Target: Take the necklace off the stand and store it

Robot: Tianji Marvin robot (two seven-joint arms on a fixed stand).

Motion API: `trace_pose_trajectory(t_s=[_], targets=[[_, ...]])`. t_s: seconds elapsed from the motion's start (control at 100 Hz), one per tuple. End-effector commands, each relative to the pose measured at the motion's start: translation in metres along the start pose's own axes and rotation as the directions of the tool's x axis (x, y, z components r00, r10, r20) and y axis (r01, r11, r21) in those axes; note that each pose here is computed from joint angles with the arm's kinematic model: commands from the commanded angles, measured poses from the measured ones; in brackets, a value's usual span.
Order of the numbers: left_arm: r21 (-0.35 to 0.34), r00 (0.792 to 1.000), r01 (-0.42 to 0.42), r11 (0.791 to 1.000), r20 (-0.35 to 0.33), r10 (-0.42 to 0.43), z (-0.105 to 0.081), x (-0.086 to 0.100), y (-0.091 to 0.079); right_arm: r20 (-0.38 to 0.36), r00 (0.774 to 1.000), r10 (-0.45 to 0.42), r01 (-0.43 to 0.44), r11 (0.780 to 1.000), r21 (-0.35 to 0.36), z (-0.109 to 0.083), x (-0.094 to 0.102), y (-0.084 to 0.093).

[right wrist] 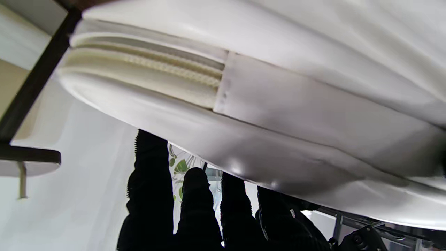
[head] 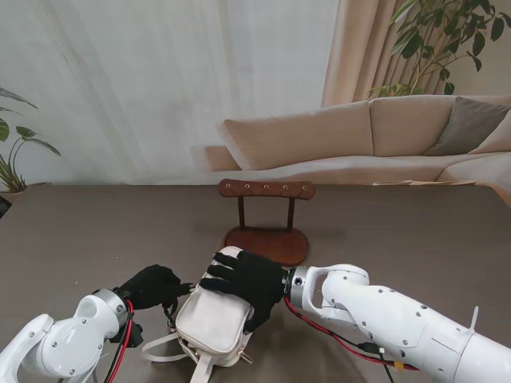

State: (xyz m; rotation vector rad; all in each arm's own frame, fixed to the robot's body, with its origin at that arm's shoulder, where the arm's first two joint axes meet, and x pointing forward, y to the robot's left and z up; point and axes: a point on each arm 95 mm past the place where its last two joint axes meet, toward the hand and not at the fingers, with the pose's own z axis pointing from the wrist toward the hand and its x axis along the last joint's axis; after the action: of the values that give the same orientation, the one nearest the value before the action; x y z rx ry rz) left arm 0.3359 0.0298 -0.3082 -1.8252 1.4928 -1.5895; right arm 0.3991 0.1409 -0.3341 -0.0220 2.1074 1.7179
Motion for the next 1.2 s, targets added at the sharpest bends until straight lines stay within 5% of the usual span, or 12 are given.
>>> trace_pose_trajectory(t_s=[0.0, 0.29, 0.67, 1.19], targets=[[-0.015, 1.000, 0.001, 1.000, 0.002, -0.001, -0.003, 0.001, 0.002, -0.012, 1.000, -0.028, 0.028, 0.999, 0.023, 0.005, -0.001, -0.002], [0.004, 1.000, 0.000, 1.000, 0.009, 0.000, -0.008, -0.001, -0.001, -0.052, 0.996, -0.077, 0.081, 0.994, 0.072, 0.010, -0.006, -0.010], [0.011, 1.000, -0.021, 1.000, 0.022, 0.021, -0.016, -0.002, -0.007, 0.036, 0.996, -0.085, 0.083, 0.995, 0.053, 0.018, -0.011, -0.021], [0.085, 0.997, -0.032, 0.996, 0.067, 0.026, -0.021, -0.014, -0.012, 0.203, 0.979, -0.033, -0.008, 0.981, 0.196, 0.016, -0.026, -0.039]])
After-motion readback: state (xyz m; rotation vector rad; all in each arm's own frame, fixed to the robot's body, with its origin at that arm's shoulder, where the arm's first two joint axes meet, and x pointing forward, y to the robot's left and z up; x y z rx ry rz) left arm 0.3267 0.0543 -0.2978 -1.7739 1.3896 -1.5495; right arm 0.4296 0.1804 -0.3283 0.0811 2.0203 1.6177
